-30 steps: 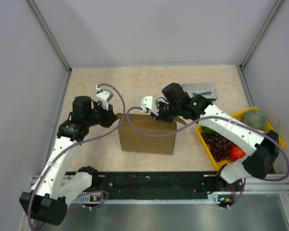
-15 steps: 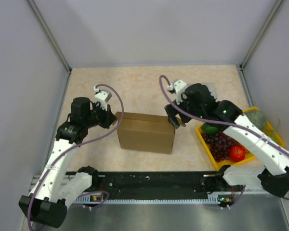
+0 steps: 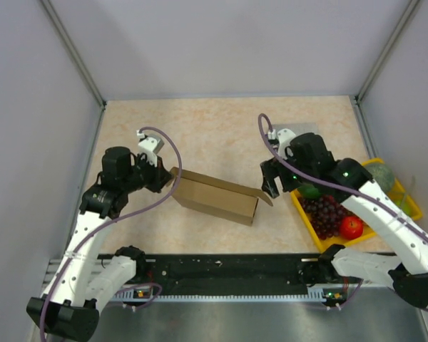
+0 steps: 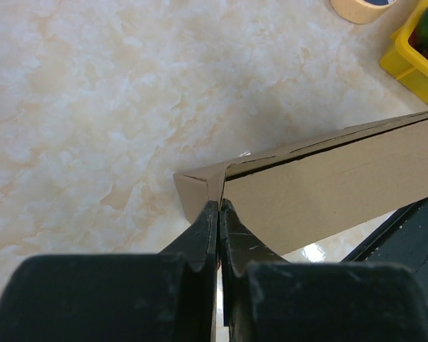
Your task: Fold the paper box
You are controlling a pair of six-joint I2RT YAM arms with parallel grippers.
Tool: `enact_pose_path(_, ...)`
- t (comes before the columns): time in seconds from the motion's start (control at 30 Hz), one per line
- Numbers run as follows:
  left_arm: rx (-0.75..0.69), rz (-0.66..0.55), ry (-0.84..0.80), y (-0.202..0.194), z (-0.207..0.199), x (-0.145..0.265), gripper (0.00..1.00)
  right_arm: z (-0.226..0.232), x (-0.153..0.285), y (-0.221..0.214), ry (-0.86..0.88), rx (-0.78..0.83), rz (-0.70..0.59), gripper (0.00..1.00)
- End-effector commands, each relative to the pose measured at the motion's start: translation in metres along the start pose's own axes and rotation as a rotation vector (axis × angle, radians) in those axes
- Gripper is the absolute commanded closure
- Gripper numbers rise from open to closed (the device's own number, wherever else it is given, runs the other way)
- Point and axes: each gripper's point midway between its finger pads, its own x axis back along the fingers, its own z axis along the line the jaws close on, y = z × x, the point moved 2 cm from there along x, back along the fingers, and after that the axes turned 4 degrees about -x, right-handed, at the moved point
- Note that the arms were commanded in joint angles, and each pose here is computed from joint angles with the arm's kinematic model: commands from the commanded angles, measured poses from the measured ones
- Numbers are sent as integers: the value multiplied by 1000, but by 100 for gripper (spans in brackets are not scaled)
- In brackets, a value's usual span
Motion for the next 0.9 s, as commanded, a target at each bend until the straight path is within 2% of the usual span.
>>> enact_pose_path(0.0, 14, -11, 6, 2, 3, -4, 99, 10, 44, 17, 45, -41, -111, 19)
enact_pose_path(0.1, 44, -3, 2, 1, 2, -6, 99, 21, 42, 8, 128, -8, -62, 23)
enact_pose_path(0.13, 50, -1, 2, 0, 2, -6, 100, 21, 37, 3, 132, -6, -39, 30)
enact_pose_path(0.23, 60, 18, 1, -3, 2, -8, 100, 22, 32, -2, 143, -4, -16, 38)
enact_pose_path(0.37, 54, 18, 7, -4, 3, -7, 100, 14, 24, -2, 100, 26, -24, 44)
enact_pose_path(0.5, 64, 26, 5, -5, 3, -8, 100, 12, 10, -9, 91, 23, 25, 48)
enact_pose_path(0.63, 73, 25, 6, -6, 2, -7, 100, 15, 3, -12, 93, -18, 50, 70)
enact_pose_path(0.7, 78, 26, 5, -5, 1, -7, 100, 17, 4, -12, 94, -52, 54, 75)
enact_pose_path(0.73, 85, 24, 5, -5, 1, -6, 100, 19, 4, -12, 96, -64, 54, 83)
enact_pose_path(0.83, 114, 25, 9, -5, 0, -5, 100, 33, 9, -8, 122, -108, 46, 98)
enact_pose_path(0.87, 131, 24, 10, -6, -1, -5, 100, 37, 10, -6, 118, -138, 46, 100)
